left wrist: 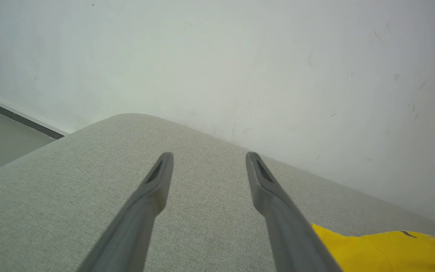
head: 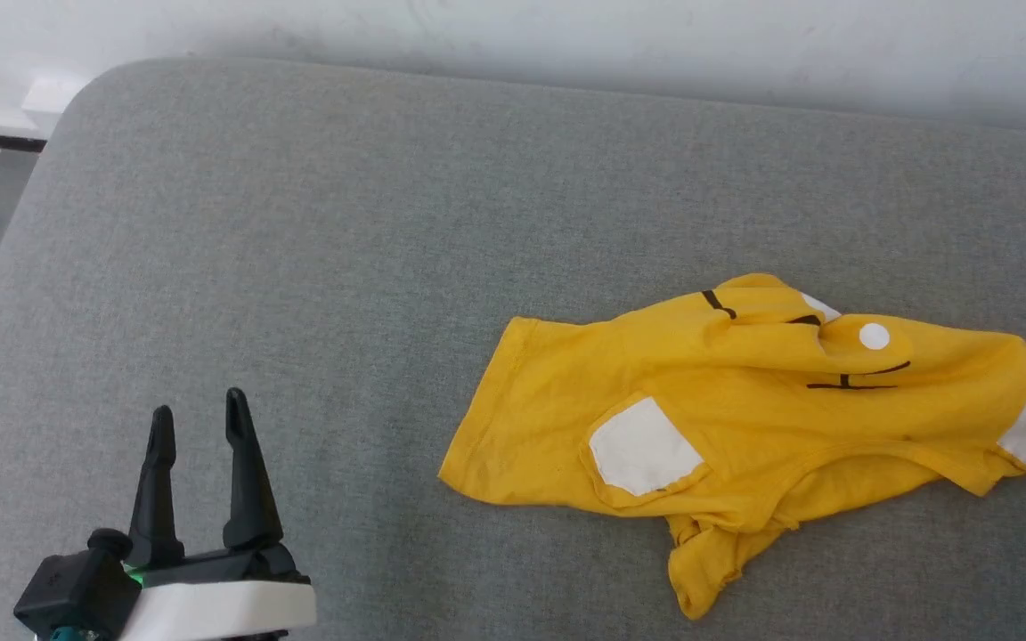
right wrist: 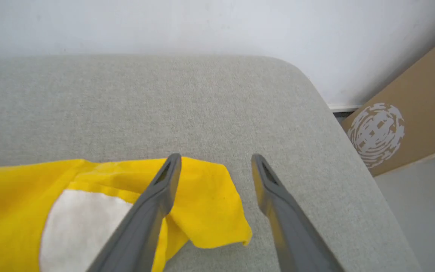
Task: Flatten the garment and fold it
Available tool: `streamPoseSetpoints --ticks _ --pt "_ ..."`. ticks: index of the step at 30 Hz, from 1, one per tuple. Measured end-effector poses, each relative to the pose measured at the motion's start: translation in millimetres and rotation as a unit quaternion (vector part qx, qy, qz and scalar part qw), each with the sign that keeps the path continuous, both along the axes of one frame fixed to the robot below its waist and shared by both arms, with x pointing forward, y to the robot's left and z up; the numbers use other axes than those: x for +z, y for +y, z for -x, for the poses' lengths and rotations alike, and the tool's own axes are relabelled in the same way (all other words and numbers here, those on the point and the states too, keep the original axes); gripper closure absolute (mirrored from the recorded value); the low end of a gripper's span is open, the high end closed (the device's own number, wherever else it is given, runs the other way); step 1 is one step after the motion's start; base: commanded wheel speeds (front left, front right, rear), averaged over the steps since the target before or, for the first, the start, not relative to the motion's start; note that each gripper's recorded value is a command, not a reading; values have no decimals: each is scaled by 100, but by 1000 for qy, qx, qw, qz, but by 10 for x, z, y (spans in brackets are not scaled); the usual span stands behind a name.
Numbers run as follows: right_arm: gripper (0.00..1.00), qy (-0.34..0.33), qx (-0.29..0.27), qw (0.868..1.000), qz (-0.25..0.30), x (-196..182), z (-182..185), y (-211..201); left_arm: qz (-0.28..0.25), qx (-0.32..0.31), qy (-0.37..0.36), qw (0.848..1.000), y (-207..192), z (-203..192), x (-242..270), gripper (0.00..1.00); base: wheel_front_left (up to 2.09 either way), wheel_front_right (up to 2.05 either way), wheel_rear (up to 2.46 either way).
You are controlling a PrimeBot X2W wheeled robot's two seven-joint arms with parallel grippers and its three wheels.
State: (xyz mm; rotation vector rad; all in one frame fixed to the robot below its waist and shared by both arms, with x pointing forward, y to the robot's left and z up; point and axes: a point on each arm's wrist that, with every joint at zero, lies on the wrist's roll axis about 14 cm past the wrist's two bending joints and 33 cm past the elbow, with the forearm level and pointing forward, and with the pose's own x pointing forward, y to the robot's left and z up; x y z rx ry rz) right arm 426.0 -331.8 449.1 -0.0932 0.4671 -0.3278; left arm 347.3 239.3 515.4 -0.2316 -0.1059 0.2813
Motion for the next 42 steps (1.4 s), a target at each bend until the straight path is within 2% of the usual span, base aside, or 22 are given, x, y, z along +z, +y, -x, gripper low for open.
streamPoseSetpoints --ticks 6,9,12,18,22,27,30,37,42 --pt "0 -94 74 992 -31 474 -250 549 4 -13 -9 1000 -79 -22 48 0 0 0 0" --pt "0 -111 127 984 -55 619 -283 935 6 -19 -12 1000 -119 -27 62 0 0 0 0" --pt "0 -100 182 975 -80 630 -218 1340 7 -23 -13 1000 -145 -28 64 0 0 0 0" --pt "0 -56 257 956 -131 497 -95 1913 8 -21 -5 1000 -138 -12 15 0 0 0 0" --pt "0 4 297 949 -104 275 -45 2060 9 -20 0 1000 -133 15 -17 0 0 0 0" --pt "0 106 369 916 -114 -41 192 2476 7 -8 4 1000 -63 75 -28 0 0 0 0" --pt "0 142 398 900 -108 -114 296 2589 7 -2 7 1000 -29 114 -48 0 0 0 0" --pt "0 204 443 868 -94 -312 534 2743 11 10 22 1000 27 172 -133 0 0 0 0" --pt "0 209 478 849 -86 -345 615 2922 12 10 26 1000 29 137 -164 0 0 0 0"
